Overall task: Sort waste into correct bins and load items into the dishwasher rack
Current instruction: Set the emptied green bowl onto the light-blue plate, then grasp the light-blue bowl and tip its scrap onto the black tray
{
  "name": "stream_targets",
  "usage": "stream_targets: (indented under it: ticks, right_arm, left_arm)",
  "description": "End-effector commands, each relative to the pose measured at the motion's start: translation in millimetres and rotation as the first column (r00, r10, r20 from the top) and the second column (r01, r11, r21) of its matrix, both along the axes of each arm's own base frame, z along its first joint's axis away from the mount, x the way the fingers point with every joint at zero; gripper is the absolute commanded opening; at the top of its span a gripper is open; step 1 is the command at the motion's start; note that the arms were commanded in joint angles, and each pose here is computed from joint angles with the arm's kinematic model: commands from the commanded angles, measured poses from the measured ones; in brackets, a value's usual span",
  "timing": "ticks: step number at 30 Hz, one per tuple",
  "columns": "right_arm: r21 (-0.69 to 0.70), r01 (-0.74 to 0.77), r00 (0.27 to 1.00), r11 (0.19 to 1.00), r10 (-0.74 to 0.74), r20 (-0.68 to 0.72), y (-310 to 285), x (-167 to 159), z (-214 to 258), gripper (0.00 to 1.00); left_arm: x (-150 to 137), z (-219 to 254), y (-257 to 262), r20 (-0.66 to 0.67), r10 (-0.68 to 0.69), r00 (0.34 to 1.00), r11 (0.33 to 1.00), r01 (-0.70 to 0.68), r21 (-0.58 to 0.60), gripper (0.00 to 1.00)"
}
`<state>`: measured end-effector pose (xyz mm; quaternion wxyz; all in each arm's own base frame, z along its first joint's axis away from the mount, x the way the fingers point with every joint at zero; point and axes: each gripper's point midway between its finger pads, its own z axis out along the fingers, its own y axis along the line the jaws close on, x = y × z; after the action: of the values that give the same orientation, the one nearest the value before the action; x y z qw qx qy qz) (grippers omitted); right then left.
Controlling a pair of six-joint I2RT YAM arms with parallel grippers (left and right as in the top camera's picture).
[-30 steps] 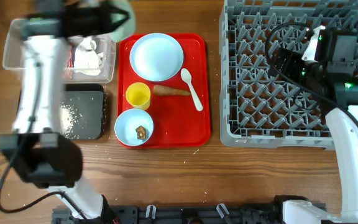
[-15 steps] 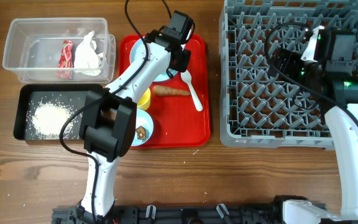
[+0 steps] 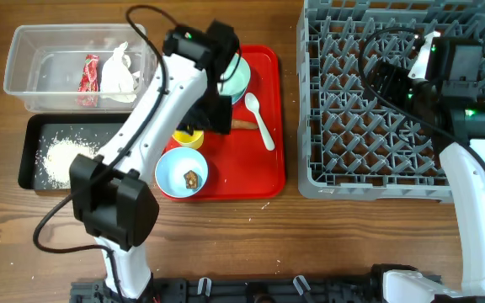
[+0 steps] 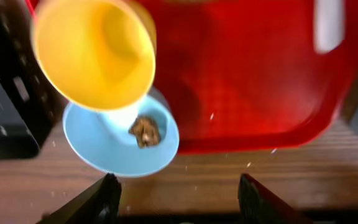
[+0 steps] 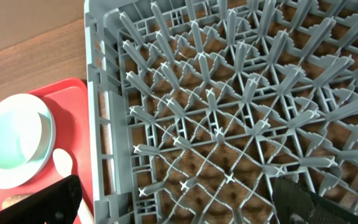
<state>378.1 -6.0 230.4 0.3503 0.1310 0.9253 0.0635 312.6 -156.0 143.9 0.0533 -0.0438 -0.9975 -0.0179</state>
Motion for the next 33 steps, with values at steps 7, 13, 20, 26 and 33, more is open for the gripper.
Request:
stream_targets:
  ticks: [7, 13, 20, 26, 33]
  right_arm:
    - [0.014, -0.007, 0.999, 1.0, 0.008, -0.049, 2, 10, -17, 1.0]
    - [0.015, -0.007, 0.999, 1.0, 0.007, -0.053, 2, 10, -18, 1.0]
    - [0.017, -0.005, 0.998, 1.0, 0.006, -0.056, 2, 9, -18, 1.0]
    - [0.017, -0.005, 0.999, 1.0, 0.006, -0.052, 2, 10, -18, 1.0]
    - [0.042, 0.008, 0.999, 0.999, -0.006, -0.049, 4, 10, -17, 1.0]
  left_arm:
    - [-36, -84, 5, -0.037, 0.0, 0.999, 0.991, 0.005, 0.135, 0.59]
    - [-46, -114, 10, -0.042, -0.006, 0.999, 0.991, 0.012, 0.136, 0.32]
    - [-47, -105, 8, -0.057, -0.003, 0.998, 0.992, 0.011, 0.128, 0.04]
    - [-22, -16, 6, 0.113, -0.007, 0.994, 1.0, 0.005, 0.017, 0.04]
    - [4, 80, 112, 0.315, 0.307, 0.898, 0.938, -0.228, -0.263, 0.04]
